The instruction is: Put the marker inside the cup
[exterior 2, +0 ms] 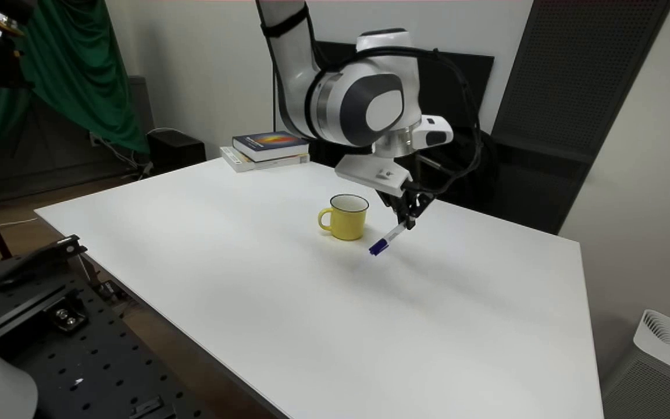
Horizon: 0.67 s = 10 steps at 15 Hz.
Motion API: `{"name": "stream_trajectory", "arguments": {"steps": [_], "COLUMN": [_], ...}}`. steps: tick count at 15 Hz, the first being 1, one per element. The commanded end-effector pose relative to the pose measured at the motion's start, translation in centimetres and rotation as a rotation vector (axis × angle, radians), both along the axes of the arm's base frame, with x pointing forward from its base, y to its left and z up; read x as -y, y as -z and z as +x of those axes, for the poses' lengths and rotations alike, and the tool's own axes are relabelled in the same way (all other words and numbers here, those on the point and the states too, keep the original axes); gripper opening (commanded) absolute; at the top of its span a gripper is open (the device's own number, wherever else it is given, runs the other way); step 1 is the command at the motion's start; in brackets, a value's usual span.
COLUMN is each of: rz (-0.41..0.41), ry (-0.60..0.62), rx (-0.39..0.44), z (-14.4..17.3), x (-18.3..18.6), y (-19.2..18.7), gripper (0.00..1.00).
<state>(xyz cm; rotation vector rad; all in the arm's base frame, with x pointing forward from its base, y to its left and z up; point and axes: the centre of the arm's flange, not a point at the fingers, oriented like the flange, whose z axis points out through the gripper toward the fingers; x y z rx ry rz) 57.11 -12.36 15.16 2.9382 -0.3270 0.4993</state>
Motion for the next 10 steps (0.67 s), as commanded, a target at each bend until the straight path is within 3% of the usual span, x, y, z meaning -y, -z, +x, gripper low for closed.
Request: {"name": "stream_trajectory", "arguments": {"steps": [1, 6, 10], "rz": [-0.042, -0.024, -0.001], "ry": [-0.003, -0.012, -0.012], "rx": [0.042, 0.15, 0.306], "z": [0.8, 1.1, 0.7], "x": [-1.2, -1.9, -3.3], "y": [-2.2, -4.1, -5.8], "gripper": [0.04, 0.04, 0.04]}}
